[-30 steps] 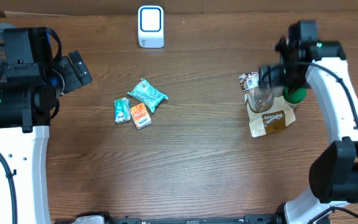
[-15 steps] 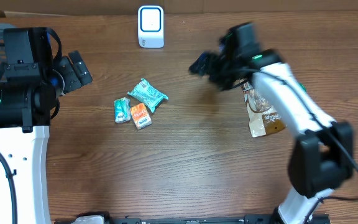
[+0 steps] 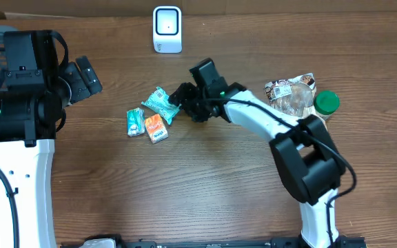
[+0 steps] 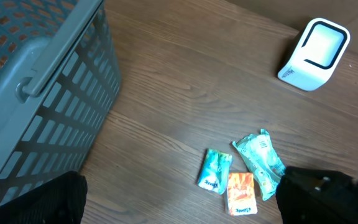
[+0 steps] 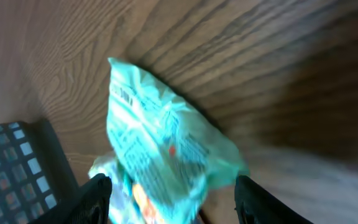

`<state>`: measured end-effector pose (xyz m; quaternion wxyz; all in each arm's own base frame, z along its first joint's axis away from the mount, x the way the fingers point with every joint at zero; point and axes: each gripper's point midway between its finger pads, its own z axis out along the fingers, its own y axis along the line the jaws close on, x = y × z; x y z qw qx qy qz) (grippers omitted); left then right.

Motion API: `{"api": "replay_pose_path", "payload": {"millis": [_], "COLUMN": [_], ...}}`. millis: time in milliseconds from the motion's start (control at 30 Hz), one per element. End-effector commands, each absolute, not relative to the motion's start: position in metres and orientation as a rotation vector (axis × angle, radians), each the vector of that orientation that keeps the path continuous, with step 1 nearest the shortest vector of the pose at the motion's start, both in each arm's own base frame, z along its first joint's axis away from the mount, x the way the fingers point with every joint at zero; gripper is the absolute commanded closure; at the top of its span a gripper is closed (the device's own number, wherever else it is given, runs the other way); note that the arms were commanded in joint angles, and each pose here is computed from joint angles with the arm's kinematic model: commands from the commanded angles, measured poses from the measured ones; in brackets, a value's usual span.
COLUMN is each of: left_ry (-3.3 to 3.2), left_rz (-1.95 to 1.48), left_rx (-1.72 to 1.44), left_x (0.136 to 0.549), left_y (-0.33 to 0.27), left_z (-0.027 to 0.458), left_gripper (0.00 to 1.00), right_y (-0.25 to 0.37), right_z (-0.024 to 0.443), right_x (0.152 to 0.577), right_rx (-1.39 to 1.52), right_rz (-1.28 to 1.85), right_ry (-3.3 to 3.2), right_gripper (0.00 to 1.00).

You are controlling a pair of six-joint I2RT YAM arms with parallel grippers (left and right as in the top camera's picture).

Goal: Scan the item barcode
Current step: 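Grasp the green-white tissue pack with the right gripper and lift, then bring the tissue pack up to the scanner face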

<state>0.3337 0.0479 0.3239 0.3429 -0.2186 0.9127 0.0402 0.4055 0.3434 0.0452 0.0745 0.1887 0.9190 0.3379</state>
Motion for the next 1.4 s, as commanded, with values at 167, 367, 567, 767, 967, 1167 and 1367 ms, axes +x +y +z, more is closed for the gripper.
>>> {"api": "replay_pose_path", "payload": {"millis": [167, 367, 567, 767, 967, 1167, 1367], "left_ry": [2.35, 2.349, 2.35, 2.35, 2.349, 2.35, 2.349], "left_rz": [0.123, 0.122, 0.123, 0.123, 0.122, 0.123, 0.122], "left_rx": [-0.55, -0.55, -0.55, -0.55, -0.55, -0.55, -0.55], "left_x": [0.331, 0.331, 0.331, 0.331, 0.331, 0.331, 0.331], "left_y": [0.051, 0.051, 0.051, 0.051, 0.051, 0.051, 0.051], "left_z": [0.332, 0.332, 0.332, 0.332, 0.332, 0.332, 0.332], "left_gripper": [0.0, 0.0, 0.01, 0.0, 0.0, 0.01, 0.0], "right_y": [0.362, 0.361, 0.358, 0.347, 0.308, 0.259, 0.229], "right_z": [0.018, -0.001, 0.003, 0.034, 0.094, 0.177, 0.254], "right_x": [0.407, 0.403, 0.41, 0.414, 0.419, 0.413, 0.386], "right_rx": [0.564, 0.541, 0.28, 0.014, -0.156, -0.203, -0.24], "right_rz": [1.021, 0.981, 0.967, 1.159, 1.31, 1.347, 1.298], "right_ry": [2.747, 2.781, 2.751, 2.716, 2.621, 2.497, 2.384], "right_gripper": [0.43, 0.53, 0.69, 0.85, 0.89, 0.96, 0.96]}}
